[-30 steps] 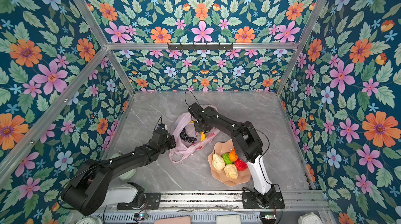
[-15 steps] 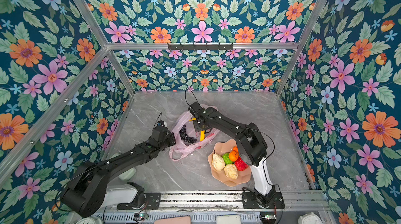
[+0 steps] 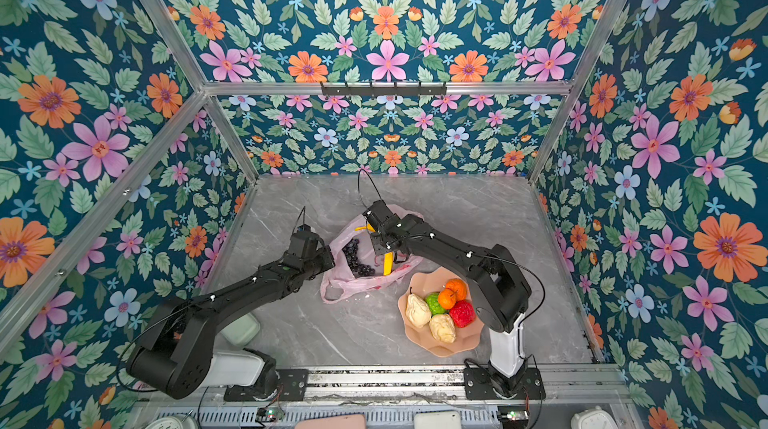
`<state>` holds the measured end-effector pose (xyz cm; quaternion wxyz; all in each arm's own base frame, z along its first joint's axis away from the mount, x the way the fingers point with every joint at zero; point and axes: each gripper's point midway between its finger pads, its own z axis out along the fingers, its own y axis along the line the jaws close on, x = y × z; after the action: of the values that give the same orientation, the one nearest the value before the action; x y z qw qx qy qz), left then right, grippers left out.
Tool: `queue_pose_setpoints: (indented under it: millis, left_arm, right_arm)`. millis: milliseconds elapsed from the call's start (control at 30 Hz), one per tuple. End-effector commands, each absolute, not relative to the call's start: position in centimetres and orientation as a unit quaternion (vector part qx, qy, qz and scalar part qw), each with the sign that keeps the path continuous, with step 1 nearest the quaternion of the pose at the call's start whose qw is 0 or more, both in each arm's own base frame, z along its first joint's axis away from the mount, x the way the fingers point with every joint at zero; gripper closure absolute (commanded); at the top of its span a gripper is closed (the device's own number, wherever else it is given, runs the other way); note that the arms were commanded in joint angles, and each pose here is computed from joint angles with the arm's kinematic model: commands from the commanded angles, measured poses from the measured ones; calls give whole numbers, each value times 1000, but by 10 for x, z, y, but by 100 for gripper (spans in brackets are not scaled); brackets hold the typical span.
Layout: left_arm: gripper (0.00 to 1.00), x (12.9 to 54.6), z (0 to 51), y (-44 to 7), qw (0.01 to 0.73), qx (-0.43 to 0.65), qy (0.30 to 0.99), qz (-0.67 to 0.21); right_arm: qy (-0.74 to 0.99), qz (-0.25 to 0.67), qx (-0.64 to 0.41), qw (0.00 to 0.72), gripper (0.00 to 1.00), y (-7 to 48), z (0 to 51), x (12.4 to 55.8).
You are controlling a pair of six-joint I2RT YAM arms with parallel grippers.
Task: Take the fake fruits out of the plastic bag
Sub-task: 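Lift the yellow banana out of the bag with the right gripper, then carry the banana over the peach bowl and lower it onto the fruits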
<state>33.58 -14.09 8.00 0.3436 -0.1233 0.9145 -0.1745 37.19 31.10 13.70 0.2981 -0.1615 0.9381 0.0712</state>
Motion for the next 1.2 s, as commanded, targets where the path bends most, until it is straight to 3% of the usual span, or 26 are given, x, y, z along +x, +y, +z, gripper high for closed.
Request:
queue_pose_setpoints:
  millis: [0, 267, 400, 667, 1167]
  left_arm:
    - [100, 329, 82, -149, 344, -80, 919, -174]
    - [100, 323, 86, -150, 351, -56, 922, -154]
    - [100, 325, 89, -143, 361, -74, 919, -140]
    - [100, 325, 81, -140, 359, -78, 921, -132]
    - [100, 326, 65, -145, 348, -73, 924, -138]
  right_arm:
    - [923, 88, -152, 342, 80, 318, 160, 386]
    - [919, 60, -115, 372, 81, 307, 189, 412]
    - [920, 47, -97, 376, 81, 284, 205, 404]
    - [936, 31, -52, 348, 80, 222, 224, 346]
    - [969, 19, 55, 240, 80, 129, 193, 236]
